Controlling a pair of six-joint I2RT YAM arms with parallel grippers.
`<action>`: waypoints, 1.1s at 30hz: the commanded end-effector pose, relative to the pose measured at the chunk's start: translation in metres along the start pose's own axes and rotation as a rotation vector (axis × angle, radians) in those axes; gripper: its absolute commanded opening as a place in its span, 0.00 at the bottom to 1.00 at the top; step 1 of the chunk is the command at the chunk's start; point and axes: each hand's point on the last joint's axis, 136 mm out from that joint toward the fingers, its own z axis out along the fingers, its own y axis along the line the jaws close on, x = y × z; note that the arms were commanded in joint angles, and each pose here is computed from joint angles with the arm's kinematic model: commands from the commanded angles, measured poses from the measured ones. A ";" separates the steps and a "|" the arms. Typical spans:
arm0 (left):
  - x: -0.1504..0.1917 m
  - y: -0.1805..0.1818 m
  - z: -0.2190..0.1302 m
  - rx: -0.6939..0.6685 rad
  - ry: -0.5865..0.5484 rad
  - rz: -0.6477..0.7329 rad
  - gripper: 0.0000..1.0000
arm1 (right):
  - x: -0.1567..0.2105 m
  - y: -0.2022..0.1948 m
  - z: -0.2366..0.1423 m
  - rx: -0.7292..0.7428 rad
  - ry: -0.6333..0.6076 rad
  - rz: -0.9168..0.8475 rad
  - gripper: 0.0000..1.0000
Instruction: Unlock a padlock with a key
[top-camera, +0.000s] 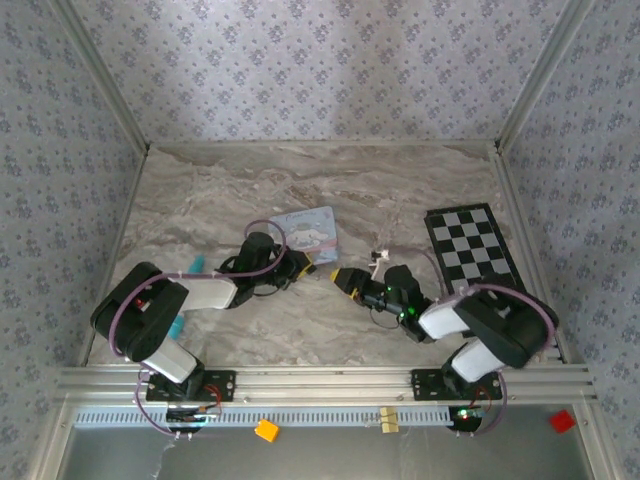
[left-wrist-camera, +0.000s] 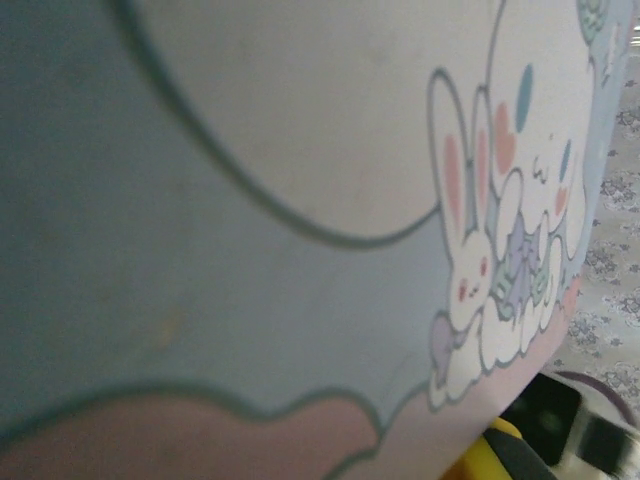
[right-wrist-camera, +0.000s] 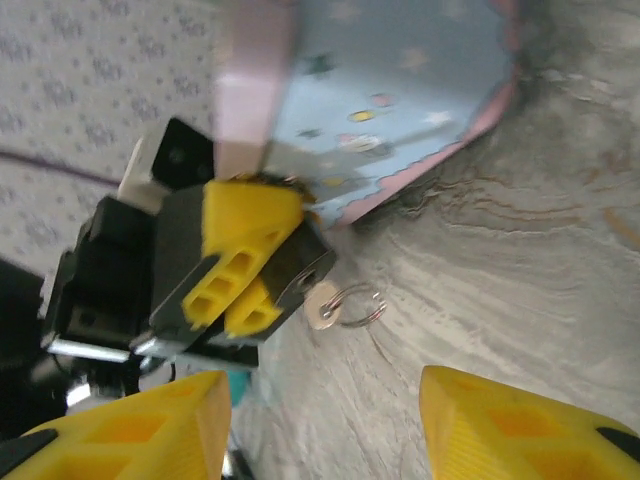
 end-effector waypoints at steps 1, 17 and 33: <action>-0.006 -0.020 -0.002 0.045 -0.001 0.007 0.00 | 0.009 -0.010 -0.005 0.227 0.026 -0.559 0.56; -0.005 -0.021 -0.017 -0.032 0.010 0.061 0.00 | 0.009 0.012 -0.008 0.290 -0.189 -1.359 0.57; 0.005 -0.010 -0.019 -0.032 0.035 0.055 0.00 | 0.022 0.028 0.037 0.279 -0.300 -1.513 0.47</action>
